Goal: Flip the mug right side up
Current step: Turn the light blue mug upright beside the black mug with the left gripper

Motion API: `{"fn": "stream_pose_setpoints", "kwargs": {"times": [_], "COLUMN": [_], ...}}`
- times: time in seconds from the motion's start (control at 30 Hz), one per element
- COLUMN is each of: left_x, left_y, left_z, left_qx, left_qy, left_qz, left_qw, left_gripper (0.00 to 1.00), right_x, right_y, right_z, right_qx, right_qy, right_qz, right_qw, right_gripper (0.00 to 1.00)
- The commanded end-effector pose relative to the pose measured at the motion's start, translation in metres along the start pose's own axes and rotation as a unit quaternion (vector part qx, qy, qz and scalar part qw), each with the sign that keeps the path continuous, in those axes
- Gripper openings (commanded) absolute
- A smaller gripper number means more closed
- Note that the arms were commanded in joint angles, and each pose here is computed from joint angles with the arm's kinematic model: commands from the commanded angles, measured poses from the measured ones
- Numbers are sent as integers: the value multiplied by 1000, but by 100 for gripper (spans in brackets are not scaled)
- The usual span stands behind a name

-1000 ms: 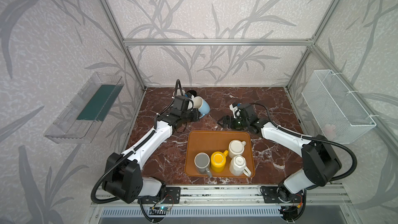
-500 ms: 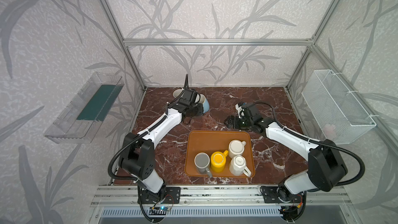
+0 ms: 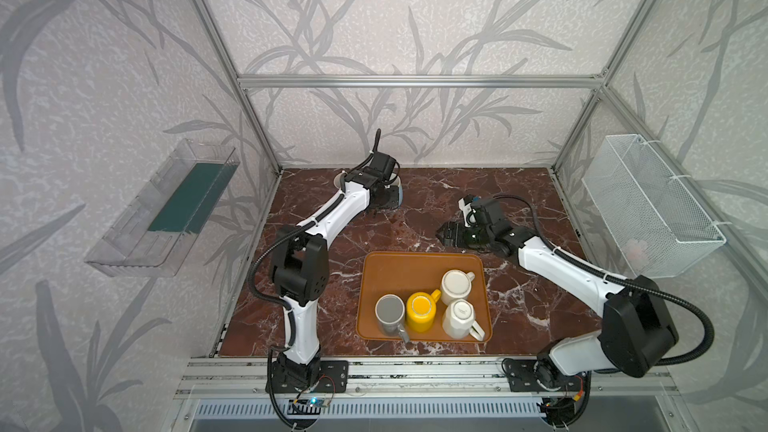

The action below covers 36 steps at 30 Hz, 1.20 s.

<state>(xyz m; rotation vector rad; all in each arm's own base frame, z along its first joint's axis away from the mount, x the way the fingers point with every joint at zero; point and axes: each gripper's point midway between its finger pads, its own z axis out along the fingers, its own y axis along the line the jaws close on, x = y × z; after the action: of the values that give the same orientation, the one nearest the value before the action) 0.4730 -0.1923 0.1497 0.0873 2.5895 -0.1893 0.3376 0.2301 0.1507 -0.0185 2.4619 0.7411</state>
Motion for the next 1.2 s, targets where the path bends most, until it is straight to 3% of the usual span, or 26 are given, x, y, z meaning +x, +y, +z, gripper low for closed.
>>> {"fn": "stream_pose_setpoints", "kwargs": {"times": [0.0,0.6,1.17], "left_x": [-19,-38,-41], "left_y": [-2,-7,2], "left_z": [-11,35,58], "left_qx": [-13,-54,-100], "left_qy": [-18,-1,4], "left_qz": [18,24,43], "left_qw": [1000,998,994], "left_gripper": [0,0,0], "right_x": [2,1,3], "right_y": [-5,-5,-6], "right_z": [-9,-15,-16], "right_qx": [9,7,9], "right_qy": [-4,-10,-10], "right_qz": [-6,-5,-7], "right_qw": [1000,1000,1000], "right_gripper": [90,90,90]}}
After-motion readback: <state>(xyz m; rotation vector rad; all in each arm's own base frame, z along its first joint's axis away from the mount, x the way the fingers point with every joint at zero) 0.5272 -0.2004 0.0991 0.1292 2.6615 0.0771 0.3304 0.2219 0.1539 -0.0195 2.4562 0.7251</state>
